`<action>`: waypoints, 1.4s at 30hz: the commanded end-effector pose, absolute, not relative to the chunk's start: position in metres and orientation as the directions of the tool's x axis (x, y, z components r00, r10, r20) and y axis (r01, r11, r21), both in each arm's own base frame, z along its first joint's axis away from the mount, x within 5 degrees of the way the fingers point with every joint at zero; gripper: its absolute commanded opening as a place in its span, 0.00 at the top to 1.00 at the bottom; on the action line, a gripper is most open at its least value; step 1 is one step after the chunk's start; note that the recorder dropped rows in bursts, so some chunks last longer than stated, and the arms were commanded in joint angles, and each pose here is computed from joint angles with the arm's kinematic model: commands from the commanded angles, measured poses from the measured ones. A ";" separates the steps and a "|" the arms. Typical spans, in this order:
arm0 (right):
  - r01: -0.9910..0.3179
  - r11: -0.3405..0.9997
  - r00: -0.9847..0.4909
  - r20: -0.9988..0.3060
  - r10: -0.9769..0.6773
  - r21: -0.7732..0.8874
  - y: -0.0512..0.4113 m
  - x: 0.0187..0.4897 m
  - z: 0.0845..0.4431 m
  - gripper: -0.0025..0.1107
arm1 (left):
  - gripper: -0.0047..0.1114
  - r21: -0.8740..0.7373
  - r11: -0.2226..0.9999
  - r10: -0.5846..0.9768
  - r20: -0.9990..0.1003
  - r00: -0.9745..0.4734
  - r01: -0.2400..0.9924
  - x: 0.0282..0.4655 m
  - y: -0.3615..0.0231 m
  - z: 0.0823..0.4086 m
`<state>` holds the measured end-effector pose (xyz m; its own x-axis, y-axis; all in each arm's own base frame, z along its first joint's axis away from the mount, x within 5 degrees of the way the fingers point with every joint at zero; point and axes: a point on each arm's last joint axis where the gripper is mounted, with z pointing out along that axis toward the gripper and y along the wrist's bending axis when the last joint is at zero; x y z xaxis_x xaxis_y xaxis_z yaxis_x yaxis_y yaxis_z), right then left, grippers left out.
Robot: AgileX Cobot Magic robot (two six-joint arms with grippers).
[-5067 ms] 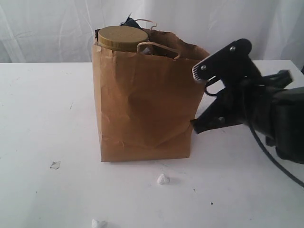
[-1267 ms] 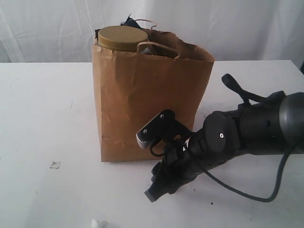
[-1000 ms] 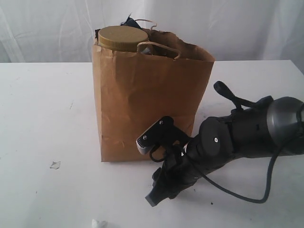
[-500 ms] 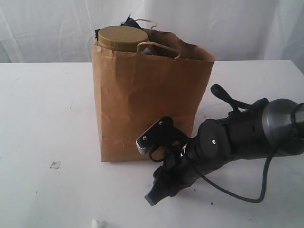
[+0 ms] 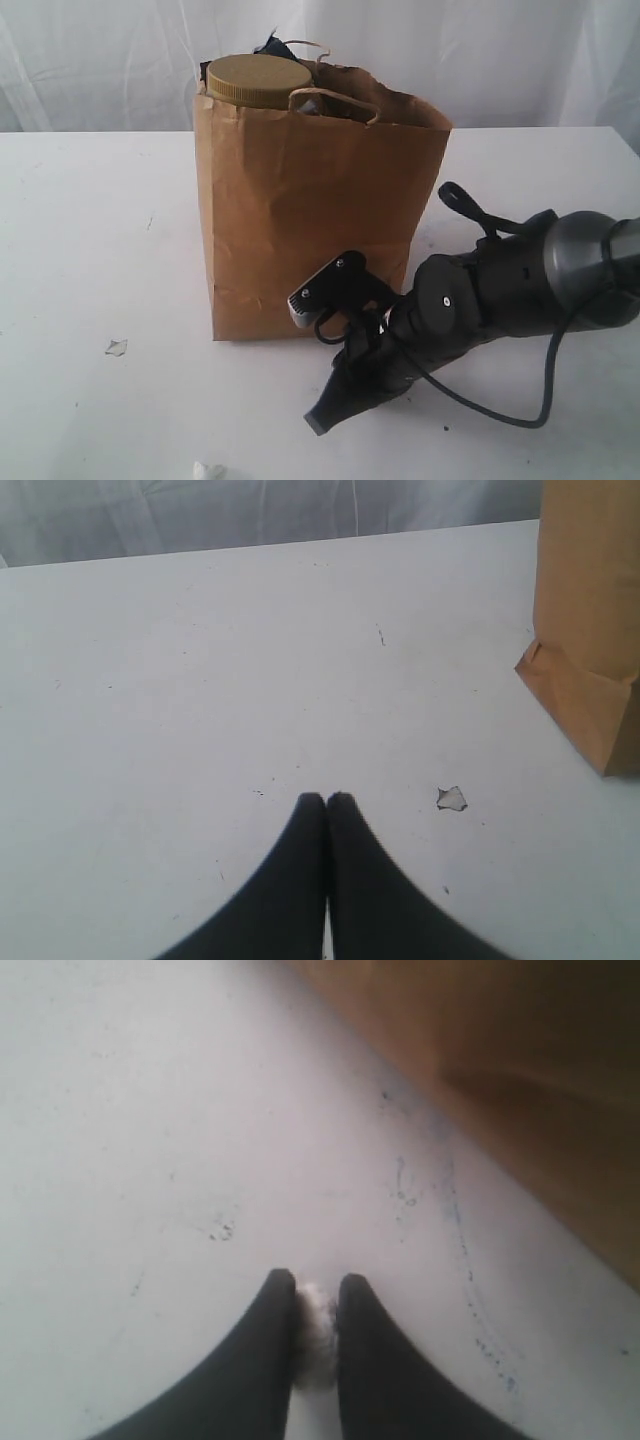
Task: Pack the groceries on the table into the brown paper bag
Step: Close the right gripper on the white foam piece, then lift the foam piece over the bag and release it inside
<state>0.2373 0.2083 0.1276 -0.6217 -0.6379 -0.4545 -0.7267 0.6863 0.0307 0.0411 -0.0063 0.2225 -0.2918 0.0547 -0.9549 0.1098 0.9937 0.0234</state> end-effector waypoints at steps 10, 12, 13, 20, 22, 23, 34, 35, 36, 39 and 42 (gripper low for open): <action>-0.722 0.666 -0.684 -0.340 -0.645 0.189 0.188 0.193 0.198 0.92 | 0.96 0.014 0.993 0.047 -0.958 -0.283 0.118 0.040 -0.007 0.222; -0.738 0.647 -0.665 -0.373 -0.646 0.195 0.181 0.182 0.221 0.92 | 0.96 0.014 0.993 0.047 -0.958 -0.283 0.118 0.040 -0.007 0.222; -0.744 0.639 -0.656 -0.398 -0.642 0.196 0.178 0.178 0.231 0.92 | 0.96 0.014 0.993 0.047 -0.958 -0.283 0.118 0.040 -0.007 0.222; -0.786 0.607 -0.453 -0.775 -0.441 0.114 0.152 0.148 0.335 0.92 | 0.96 0.014 0.993 0.047 -0.958 -0.283 0.118 0.040 -0.007 0.222; -0.768 0.635 -0.342 -0.893 -0.292 0.087 0.144 0.144 0.366 0.92 | 0.96 0.014 0.993 0.047 -0.958 -0.283 0.118 0.040 -0.007 0.222; -0.756 0.650 -0.285 -0.931 -0.228 0.072 0.140 0.142 0.378 0.92 | 0.96 0.014 0.993 0.047 -0.958 -0.283 0.118 0.040 -0.007 0.222; -0.579 0.811 0.033 -0.991 0.131 0.088 0.166 0.210 0.405 0.92 | 0.96 0.014 0.993 0.047 -0.958 -0.283 0.118 0.040 -0.007 0.222; -0.571 0.815 0.032 -0.989 0.142 0.099 0.173 0.220 0.403 0.92 | 0.96 0.014 0.993 0.047 -0.958 -0.283 0.118 0.040 -0.007 0.222; -0.564 0.819 0.023 -0.990 0.137 0.100 0.182 0.231 0.398 0.92 | 0.96 0.014 0.993 0.047 -0.958 -0.283 0.118 0.040 -0.007 0.222; -0.560 0.825 -0.015 -0.997 0.074 0.070 0.205 0.259 0.376 0.92 | 0.96 0.014 0.993 0.047 -0.958 -0.283 0.118 0.040 -0.007 0.222; -0.560 0.827 -0.067 -0.997 0.027 0.060 0.220 0.277 0.354 0.92 | 0.96 0.014 0.993 0.047 -0.958 -0.283 0.118 0.040 -0.007 0.222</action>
